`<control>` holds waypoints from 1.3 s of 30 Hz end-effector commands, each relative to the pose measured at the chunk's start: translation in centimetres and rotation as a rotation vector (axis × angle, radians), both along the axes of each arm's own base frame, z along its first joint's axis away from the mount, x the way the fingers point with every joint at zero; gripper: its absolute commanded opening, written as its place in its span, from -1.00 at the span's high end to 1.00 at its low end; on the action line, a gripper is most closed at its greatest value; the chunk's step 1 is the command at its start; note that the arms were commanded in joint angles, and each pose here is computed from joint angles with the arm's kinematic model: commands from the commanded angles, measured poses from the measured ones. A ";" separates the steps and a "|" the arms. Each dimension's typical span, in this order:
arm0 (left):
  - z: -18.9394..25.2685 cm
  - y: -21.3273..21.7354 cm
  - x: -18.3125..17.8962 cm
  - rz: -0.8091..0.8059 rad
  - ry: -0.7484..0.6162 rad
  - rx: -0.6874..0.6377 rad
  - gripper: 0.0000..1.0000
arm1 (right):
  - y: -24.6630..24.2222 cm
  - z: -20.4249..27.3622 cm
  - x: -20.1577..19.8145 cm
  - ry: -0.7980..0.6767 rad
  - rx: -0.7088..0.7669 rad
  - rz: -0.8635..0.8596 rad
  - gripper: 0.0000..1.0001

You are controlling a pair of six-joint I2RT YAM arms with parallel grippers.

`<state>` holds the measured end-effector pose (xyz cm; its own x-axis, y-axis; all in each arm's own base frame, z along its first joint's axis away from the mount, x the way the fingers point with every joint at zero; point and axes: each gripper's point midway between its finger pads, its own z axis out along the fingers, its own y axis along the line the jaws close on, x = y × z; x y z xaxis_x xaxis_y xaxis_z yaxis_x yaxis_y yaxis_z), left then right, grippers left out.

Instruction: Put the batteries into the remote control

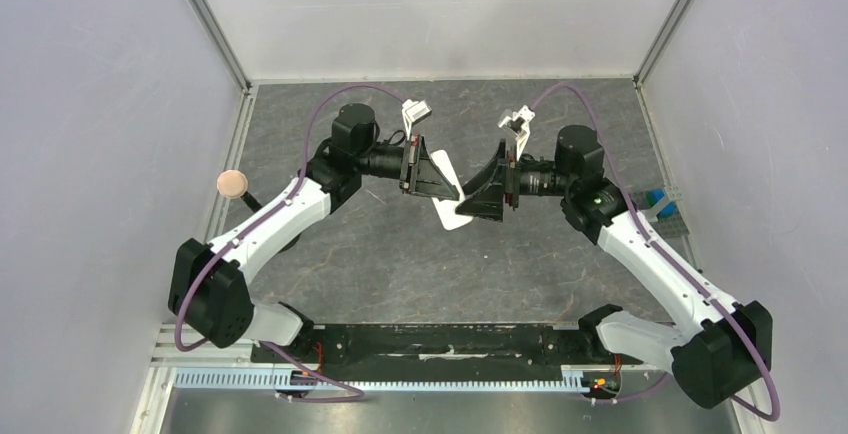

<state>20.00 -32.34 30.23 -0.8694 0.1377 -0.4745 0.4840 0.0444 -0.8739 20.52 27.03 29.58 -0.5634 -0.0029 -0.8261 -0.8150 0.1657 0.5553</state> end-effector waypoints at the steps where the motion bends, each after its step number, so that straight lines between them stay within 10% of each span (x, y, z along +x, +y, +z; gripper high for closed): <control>1: 1.6 0.3 -0.5 -0.050 -0.084 -0.035 0.96 | 0.5 -1.1 -1.2 -0.014 -0.019 0.079 -0.51; 14: 1.5 0.1 0.0 -0.029 -0.086 -0.034 0.83 | 0.9 -3.7 -0.5 0.100 -0.064 0.060 0.42; 21: 2.0 0.0 0.8 0.039 -0.131 -0.045 -0.16 | 0.9 -4.1 -0.2 0.117 -0.071 0.034 0.90; 27: 1.4 0.3 3.2 0.162 -0.140 -0.007 -0.48 | 0.6 -4.2 1.8 0.097 -0.093 -0.073 1.00; 34: -7.1 10.9 11.8 0.815 -0.161 0.553 -0.55 | -5.1 -9.5 9.2 0.060 -0.417 -0.565 0.98; 39: -9.7 14.4 11.8 0.915 -0.166 0.743 -0.57 | -11.6 -12.6 14.0 0.000 -0.703 -0.920 1.00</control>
